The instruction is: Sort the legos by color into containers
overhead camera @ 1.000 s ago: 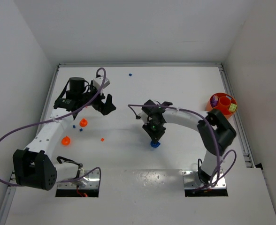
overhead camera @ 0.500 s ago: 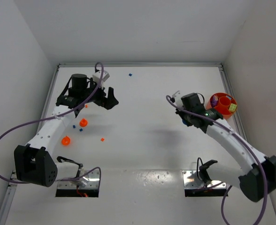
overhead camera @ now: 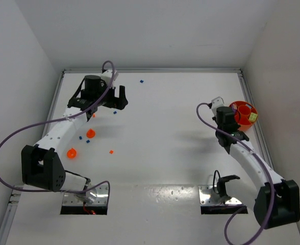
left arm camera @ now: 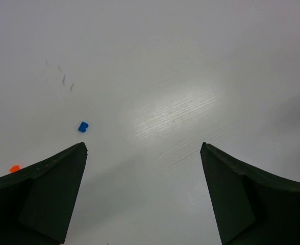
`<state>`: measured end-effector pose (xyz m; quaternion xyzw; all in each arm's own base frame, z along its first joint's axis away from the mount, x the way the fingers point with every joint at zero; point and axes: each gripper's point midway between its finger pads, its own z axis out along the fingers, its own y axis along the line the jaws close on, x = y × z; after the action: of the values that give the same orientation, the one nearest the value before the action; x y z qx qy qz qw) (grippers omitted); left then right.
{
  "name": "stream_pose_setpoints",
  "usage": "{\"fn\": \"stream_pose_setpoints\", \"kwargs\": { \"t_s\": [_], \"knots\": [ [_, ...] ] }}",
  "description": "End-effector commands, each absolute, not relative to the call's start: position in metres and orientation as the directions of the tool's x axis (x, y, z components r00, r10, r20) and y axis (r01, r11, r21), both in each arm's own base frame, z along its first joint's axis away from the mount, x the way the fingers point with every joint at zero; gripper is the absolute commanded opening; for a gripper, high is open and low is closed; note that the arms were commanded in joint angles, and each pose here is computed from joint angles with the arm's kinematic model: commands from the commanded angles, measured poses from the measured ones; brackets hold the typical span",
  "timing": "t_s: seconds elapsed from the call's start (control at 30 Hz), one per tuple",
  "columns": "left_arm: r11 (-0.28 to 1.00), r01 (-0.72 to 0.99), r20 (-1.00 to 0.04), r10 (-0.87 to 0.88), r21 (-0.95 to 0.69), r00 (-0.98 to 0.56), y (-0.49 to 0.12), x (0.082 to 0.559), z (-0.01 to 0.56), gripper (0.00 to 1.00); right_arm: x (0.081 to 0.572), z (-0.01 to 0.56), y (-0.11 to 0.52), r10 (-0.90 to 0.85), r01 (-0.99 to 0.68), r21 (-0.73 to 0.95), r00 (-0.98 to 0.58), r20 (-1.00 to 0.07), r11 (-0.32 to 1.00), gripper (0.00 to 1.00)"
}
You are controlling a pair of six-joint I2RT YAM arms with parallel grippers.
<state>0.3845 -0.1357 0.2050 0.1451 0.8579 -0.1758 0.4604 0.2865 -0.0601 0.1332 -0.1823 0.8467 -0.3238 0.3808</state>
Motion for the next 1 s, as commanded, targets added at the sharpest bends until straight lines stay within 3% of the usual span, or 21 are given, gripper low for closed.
{"fn": "stream_pose_setpoints", "kwargs": {
  "t_s": [0.0,0.3,0.97],
  "knots": [
    [0.916,0.367,-0.879,0.034,-0.163,-0.475,-0.135,0.402,0.233,1.0,0.311,0.155,-0.085,-0.514,0.099,-0.713,-0.626,-0.587,0.694,0.0],
    [0.915,0.373,-0.898,0.029,-0.153,-0.44,-0.134,0.4,0.238,1.0,0.332,0.157,-0.13,-0.491,0.133,-0.712,-0.637,-0.594,0.69,0.0],
    [0.916,0.38,-0.88,0.068,-0.131,-0.469,-0.131,0.404,0.227,1.0,0.358,0.127,-0.142,-0.551,-0.047,-0.67,-0.613,-0.566,0.74,0.0]
  ]
}}
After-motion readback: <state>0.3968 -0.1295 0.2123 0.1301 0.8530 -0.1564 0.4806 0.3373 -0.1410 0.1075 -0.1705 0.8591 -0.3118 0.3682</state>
